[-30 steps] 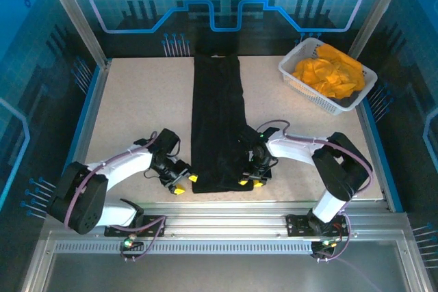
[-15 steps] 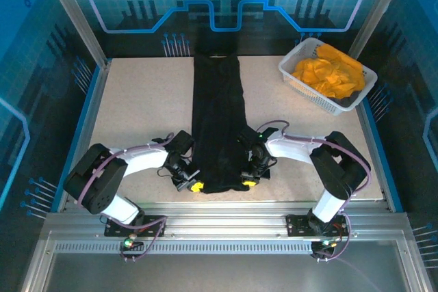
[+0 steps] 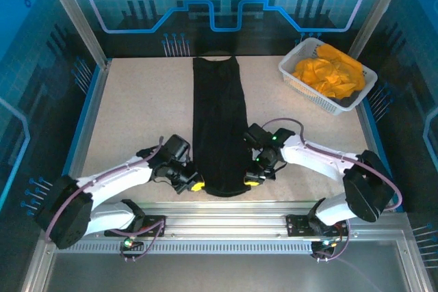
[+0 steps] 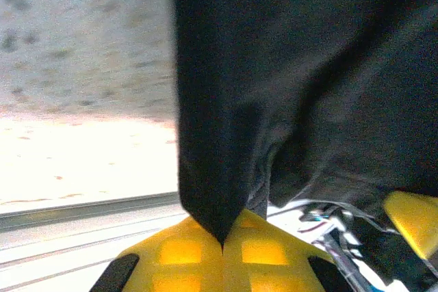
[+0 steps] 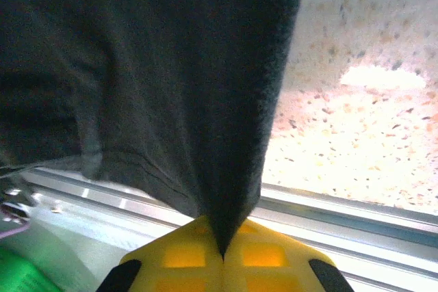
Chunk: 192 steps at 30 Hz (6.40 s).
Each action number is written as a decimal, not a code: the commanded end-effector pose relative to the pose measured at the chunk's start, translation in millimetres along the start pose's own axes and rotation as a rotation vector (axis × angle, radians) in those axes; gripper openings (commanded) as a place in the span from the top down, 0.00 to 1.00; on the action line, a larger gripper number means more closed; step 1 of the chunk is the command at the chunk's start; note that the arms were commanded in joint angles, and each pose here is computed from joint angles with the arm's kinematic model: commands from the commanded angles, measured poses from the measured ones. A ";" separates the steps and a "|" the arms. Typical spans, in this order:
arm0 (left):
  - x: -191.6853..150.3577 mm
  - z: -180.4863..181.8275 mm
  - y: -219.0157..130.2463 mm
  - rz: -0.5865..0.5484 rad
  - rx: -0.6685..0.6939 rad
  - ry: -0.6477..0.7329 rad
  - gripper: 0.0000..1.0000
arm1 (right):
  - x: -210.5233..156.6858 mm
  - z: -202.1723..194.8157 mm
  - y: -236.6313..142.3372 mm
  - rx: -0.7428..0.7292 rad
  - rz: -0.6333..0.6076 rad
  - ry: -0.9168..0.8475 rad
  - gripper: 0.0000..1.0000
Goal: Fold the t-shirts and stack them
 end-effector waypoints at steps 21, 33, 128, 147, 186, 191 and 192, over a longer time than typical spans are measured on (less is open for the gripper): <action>201.4 -177.0 -51.4 -0.339 -0.347 -0.052 1.00 | 274.0 5.5 -56.9 0.125 -0.241 0.137 1.00; 225.0 -191.2 -51.1 -0.367 -0.359 0.052 0.50 | 311.7 -15.8 -78.9 0.231 -0.341 0.032 0.43; 105.8 -145.0 -135.9 -0.558 -0.462 -0.155 1.00 | 196.6 16.2 -132.4 0.228 -0.362 0.196 1.00; 58.8 -141.7 -70.4 -0.416 -0.389 -0.269 0.37 | 190.8 -9.0 -167.3 0.240 -0.651 0.023 0.41; 321.8 -73.7 -73.1 -0.588 -0.709 -0.330 1.00 | 99.7 -36.7 -133.0 0.460 -0.648 0.003 0.35; 355.3 -46.0 -108.8 -0.593 -0.581 -0.249 1.00 | 114.8 -29.7 -130.1 0.460 -0.638 -0.017 0.36; 359.7 -41.5 -115.2 -0.595 -0.551 -0.238 1.00 | 118.3 -27.7 -130.0 0.462 -0.639 -0.024 0.36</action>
Point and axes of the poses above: each hand's point on the last joint's axis, 136 mm out from that joint toward the fingers, its own y axis out along the fingers, its own z axis along the line the jaws close on, x = y × z, the point moved 9 cm from there along -y, back along the fingers, and after that the axes turned 10 degrees about -y, right-handed, at the moved point
